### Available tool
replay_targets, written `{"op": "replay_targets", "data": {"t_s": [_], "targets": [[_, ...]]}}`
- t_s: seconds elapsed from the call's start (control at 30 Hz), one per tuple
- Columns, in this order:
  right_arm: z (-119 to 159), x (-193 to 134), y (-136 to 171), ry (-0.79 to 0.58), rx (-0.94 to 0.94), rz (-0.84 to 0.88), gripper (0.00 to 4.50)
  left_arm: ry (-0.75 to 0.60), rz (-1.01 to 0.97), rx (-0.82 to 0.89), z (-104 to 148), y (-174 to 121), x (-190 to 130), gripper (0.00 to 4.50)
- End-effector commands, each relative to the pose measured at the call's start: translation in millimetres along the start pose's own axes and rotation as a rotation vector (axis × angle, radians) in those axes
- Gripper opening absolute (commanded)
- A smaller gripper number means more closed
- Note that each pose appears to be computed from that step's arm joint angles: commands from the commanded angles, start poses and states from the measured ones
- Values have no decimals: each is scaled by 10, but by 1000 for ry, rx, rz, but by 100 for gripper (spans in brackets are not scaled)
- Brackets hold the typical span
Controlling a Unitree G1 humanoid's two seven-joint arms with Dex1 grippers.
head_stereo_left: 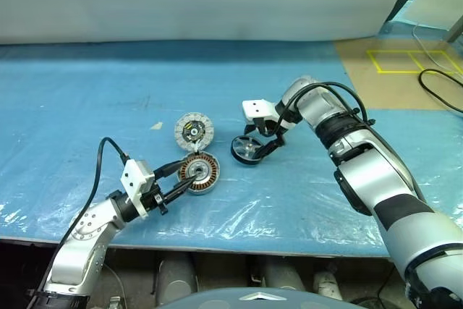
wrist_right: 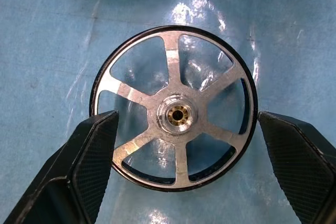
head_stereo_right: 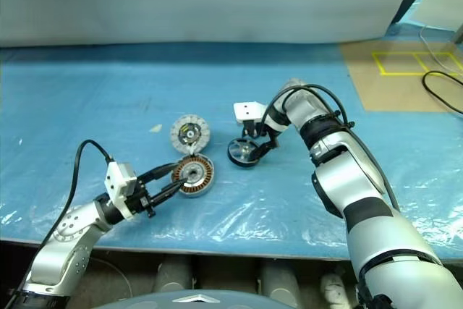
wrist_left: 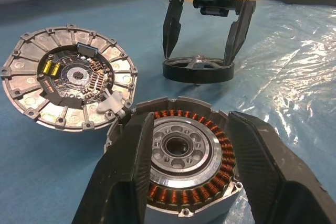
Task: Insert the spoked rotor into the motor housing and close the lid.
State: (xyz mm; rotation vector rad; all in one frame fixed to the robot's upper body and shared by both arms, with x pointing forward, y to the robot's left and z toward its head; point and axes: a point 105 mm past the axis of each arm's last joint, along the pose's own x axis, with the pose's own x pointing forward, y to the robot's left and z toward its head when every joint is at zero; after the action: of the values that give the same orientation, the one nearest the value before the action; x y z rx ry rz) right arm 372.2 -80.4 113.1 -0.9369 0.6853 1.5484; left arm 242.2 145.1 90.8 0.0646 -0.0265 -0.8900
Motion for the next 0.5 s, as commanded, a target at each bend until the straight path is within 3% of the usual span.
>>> {"op": "replay_targets", "data": {"t_s": [0.03,0.3,0.5], "targets": [[82,-42,22,-1,-44,18,446,-26,-9,32,76,-15,9,238],[189,-181,-98,-17,-101,-71,446,-21,-6,34,67,-16,3,238],[287,-278,-30,-48,-150,-33,446,-20,-6,32,60,-13,5,238]]}}
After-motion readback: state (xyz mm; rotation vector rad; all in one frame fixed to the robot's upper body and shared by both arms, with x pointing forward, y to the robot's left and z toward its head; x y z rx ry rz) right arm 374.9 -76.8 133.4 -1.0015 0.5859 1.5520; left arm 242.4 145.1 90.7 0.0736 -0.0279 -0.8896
